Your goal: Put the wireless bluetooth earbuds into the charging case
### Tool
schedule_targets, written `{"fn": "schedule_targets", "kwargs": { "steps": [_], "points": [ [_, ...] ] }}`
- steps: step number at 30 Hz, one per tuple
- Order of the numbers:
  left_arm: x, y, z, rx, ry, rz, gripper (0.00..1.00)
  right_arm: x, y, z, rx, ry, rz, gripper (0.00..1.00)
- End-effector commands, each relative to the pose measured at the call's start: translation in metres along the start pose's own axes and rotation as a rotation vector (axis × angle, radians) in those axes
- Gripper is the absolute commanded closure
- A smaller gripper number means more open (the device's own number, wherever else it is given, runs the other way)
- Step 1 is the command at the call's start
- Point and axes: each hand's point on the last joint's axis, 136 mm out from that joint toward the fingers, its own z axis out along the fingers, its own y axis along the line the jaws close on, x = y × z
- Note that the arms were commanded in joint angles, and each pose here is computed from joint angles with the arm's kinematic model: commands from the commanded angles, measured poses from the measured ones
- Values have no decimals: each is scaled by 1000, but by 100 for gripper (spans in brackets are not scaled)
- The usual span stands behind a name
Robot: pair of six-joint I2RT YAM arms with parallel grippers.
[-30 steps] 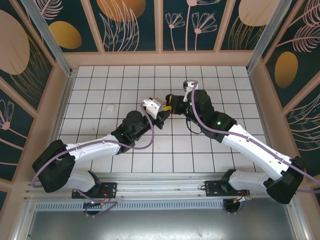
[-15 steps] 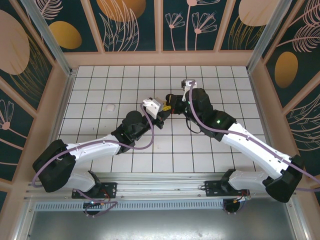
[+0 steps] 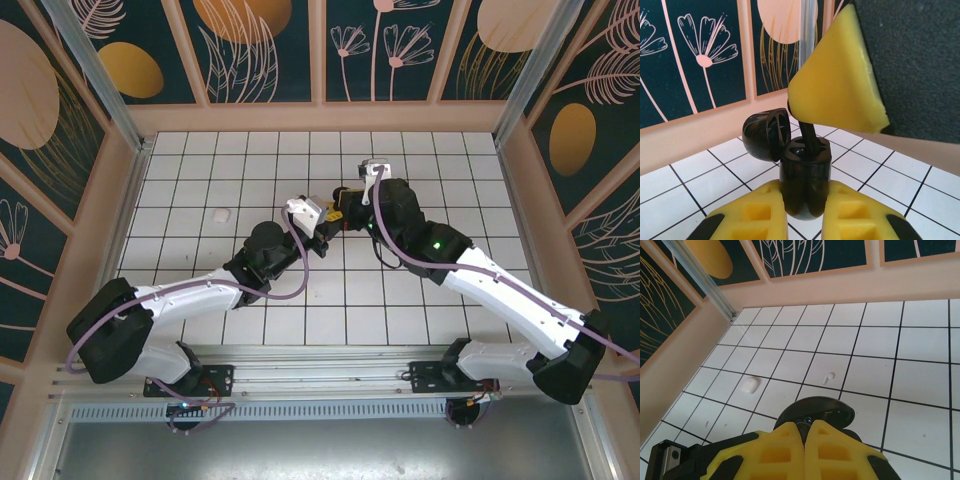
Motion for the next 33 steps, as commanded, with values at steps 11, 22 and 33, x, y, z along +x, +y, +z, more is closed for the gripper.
{"fn": "schedule_targets", "kwargs": {
  "steps": [11,22,33],
  "points": [
    [-64,-4,3,23,-204,2,100,45,14,3,-87,149,-99,96],
    [-58,-5,2,30,-190,-14,100,7,-13,-7,-46,95,71,97],
    [-60,-5,4,31,-189,-12,100,40,1,-1,-105,205,64,99]
  ]
}}
